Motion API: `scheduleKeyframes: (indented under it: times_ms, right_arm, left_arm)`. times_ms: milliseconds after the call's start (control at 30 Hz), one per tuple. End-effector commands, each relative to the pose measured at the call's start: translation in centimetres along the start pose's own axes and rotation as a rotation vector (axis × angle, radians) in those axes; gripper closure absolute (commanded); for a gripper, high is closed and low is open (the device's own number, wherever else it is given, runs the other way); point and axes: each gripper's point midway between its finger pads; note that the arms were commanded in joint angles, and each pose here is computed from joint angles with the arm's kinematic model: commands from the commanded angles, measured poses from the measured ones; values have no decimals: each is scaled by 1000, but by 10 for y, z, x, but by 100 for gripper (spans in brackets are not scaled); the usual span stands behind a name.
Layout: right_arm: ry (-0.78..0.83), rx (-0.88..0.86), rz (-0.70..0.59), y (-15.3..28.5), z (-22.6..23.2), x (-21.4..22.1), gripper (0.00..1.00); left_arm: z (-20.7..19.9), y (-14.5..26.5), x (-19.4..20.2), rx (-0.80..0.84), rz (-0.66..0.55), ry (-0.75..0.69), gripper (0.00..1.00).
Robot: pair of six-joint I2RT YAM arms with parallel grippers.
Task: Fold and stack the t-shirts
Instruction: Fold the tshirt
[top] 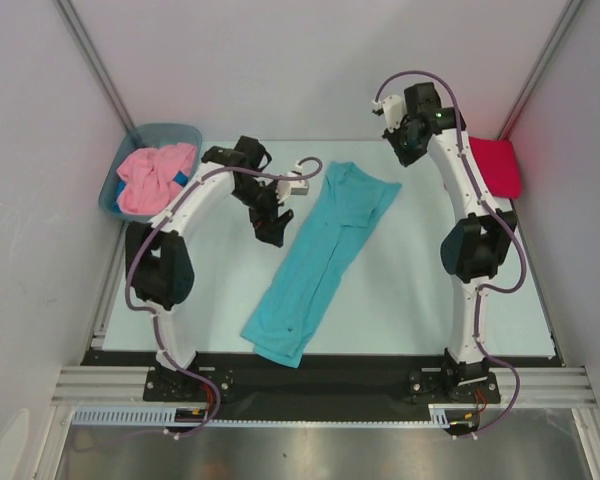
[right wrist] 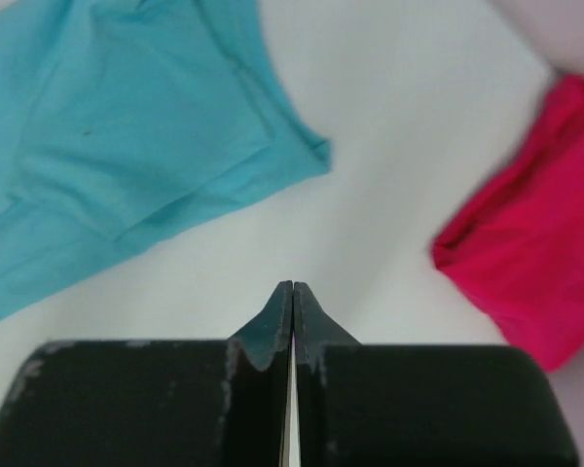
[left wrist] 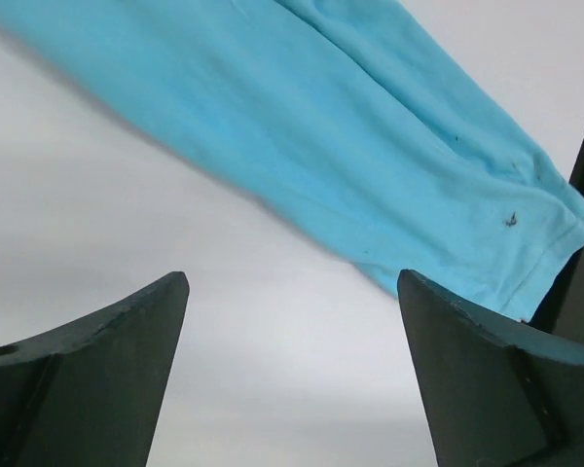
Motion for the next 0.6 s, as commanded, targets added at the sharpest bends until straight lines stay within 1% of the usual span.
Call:
scheduleKeyframes:
  times_ms: [0, 33, 100, 167, 233, 267, 333, 467, 500, 567]
  right_arm:
    - [-87, -230, 49, -21, 44, 21, 100]
    - [-105, -307, 57, -33, 58, 27, 100]
    - [-126, -374, 80, -46, 71, 37, 100]
    - [-147, -441, 92, -65, 85, 43, 100]
    - [-146, -456, 61, -76, 90, 32, 100]
    - [-150, -471, 74, -90, 96, 35, 100]
    - [-137, -460, 30, -95, 98, 17, 100]
    - [-126, -483, 24, -114, 115, 12, 100]
    - [-114, -479, 1, -117, 117, 7, 100]
    - [-94, -477, 2, -124, 126, 9, 100]
  left_arm:
    - [-15, 36, -30, -86, -50, 0, 4]
    - [-10, 42, -28, -117, -43, 4, 2]
    - [-1, 49, -19, -174, -15, 33, 0]
    - [8, 66, -16, -233, -29, 69, 0]
    - [20, 82, -13, -296, -57, 126, 0]
    - [22, 93, -15, -333, -75, 136, 0]
    - [35, 108, -10, -407, -82, 185, 0]
    - [40, 127, 2, -503, -42, 194, 0]
    - [40, 127, 6, -507, -28, 192, 0]
    - [42, 128, 16, -526, 5, 202, 0]
Point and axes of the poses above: each gripper's point midway between its finger pads, its own y axis back along the fingers, its own z axis along the line the jaws close on, x = y × z
